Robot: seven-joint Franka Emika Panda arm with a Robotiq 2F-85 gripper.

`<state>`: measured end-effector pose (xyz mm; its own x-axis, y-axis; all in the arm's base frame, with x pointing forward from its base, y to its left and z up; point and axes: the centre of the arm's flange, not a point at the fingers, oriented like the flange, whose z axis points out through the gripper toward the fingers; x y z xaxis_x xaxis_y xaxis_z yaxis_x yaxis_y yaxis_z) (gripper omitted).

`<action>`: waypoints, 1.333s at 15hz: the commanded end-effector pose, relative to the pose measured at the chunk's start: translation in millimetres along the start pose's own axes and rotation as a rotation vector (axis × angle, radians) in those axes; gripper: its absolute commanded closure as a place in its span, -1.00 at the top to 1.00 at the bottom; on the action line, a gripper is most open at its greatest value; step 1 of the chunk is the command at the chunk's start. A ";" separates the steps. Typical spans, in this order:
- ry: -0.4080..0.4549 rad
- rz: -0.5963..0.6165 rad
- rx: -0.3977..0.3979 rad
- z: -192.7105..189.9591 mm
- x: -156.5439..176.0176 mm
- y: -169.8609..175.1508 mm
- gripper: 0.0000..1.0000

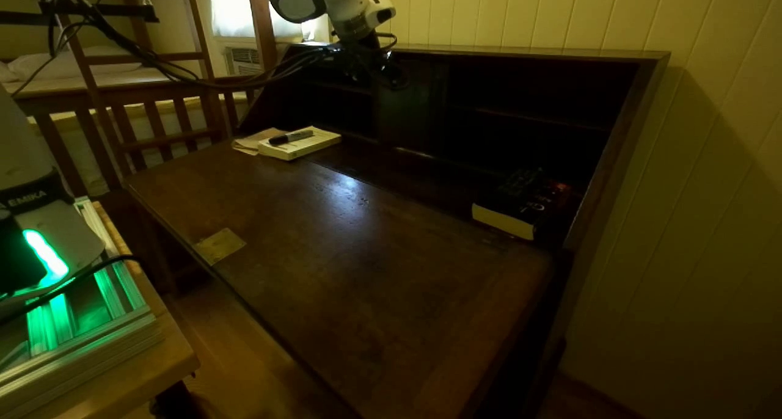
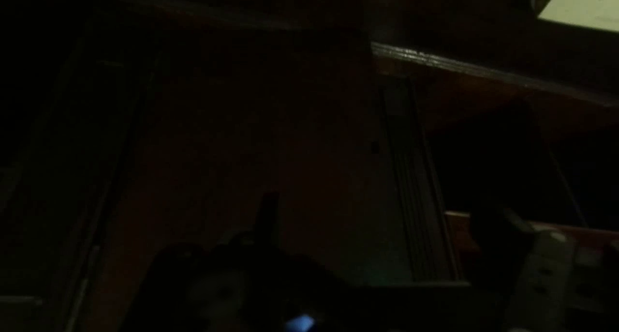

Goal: Open the cabinet door, then out the cup inside and close the cabinet door

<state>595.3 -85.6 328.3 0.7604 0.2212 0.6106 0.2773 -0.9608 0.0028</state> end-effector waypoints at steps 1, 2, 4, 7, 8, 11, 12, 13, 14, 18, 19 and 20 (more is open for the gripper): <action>-0.089 -0.026 0.003 -34.2 0.3 3.4 1.00; -0.102 -0.036 0.001 -41.5 -1.9 5.2 1.00; -0.127 -0.056 0.008 -55.2 -4.6 7.6 1.00; -0.204 -0.084 -0.036 -79.4 -6.9 6.5 1.00; -0.232 -0.089 -0.057 -87.7 -8.0 6.3 1.00; -0.304 -0.083 -0.148 -108.5 -15.1 2.9 1.00; -0.325 -0.079 -0.170 -115.1 -16.5 2.1 1.00; -0.347 -0.075 -0.181 -120.7 -18.3 0.1 1.00; -0.372 -0.067 -0.182 -126.4 -19.8 -3.6 1.00; -0.431 -0.048 -0.181 -150.1 -15.6 -21.5 1.00; -0.444 -0.038 -0.167 -155.3 -14.1 -26.2 1.00; -0.440 -0.032 -0.144 -158.9 -13.2 -30.8 1.00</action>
<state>503.9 -102.0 429.2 0.9310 0.2822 0.2314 0.2455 -0.9534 0.1752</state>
